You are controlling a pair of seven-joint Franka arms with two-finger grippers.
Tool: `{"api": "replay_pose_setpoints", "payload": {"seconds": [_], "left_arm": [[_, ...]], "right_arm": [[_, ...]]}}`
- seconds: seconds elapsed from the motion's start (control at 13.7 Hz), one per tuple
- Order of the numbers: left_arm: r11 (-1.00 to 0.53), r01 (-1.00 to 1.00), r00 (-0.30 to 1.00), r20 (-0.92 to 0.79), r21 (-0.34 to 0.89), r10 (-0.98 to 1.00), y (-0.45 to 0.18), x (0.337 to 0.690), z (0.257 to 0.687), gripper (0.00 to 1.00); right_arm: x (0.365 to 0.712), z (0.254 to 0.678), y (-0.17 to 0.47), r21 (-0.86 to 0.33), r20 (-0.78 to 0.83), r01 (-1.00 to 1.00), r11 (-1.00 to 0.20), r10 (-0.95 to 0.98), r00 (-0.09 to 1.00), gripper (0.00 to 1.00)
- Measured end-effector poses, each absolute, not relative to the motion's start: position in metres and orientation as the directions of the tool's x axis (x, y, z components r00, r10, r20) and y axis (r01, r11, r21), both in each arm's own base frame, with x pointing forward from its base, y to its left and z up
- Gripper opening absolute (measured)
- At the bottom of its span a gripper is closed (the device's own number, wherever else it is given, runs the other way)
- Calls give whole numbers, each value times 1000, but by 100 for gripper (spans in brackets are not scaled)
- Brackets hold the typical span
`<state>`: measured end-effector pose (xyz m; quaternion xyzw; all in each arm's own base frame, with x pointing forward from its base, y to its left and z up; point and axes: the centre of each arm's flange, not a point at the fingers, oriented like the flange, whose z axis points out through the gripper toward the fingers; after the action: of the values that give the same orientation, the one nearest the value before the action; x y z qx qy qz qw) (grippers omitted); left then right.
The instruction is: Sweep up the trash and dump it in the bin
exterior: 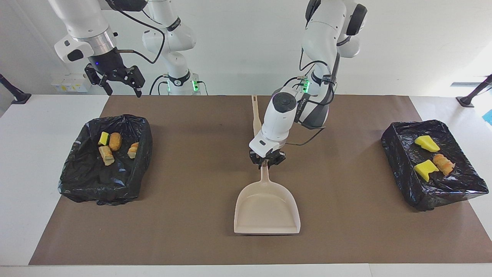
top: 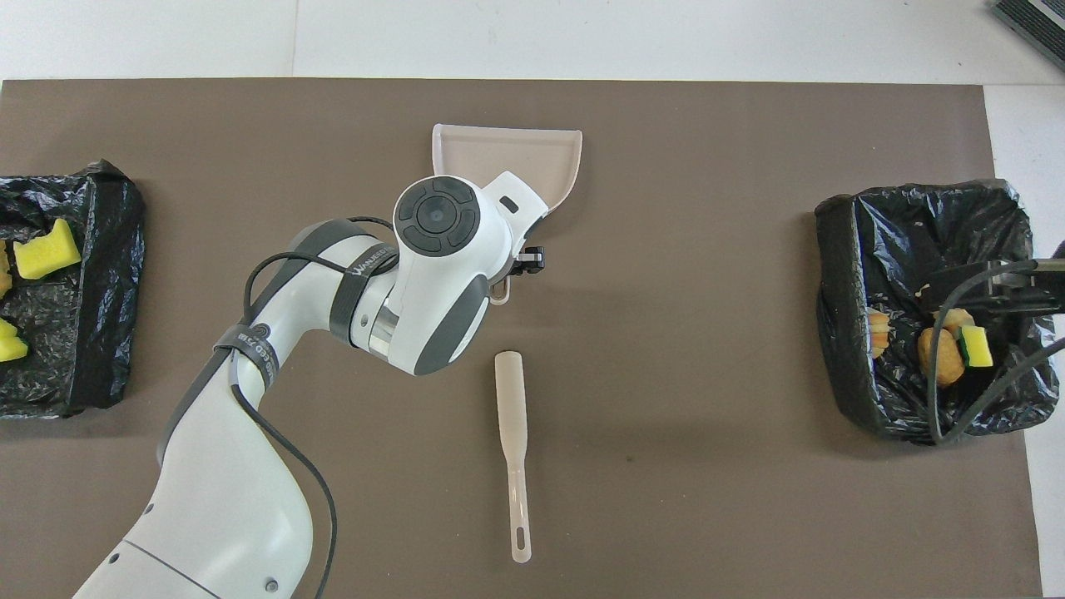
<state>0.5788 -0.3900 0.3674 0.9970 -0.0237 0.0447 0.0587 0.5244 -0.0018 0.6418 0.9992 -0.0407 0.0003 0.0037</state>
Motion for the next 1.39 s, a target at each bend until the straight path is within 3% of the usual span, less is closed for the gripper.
{"api": "replay_pose_setpoints", "payload": {"seconds": [0.22,0.51,0.88,1.39], "left_arm": [[-995,-20,997,80,101,-12,-365,585,395,99],[-996,-29,997,70,80,-24,-294,608,432,100],[-990,-130,991,44,56,-128,-151,632,487,100],[-989,-136,990,31,55,-134,-17,591,580,100]], "right_arm": [[523,642,-7,8,-4,-91,-996,-91,996,100],[523,643,-11,7,-3,-98,-995,-98,995,100],[521,642,-8,9,-11,-93,-996,-93,996,100],[520,640,-9,9,-21,-95,-995,-95,995,100]]}}
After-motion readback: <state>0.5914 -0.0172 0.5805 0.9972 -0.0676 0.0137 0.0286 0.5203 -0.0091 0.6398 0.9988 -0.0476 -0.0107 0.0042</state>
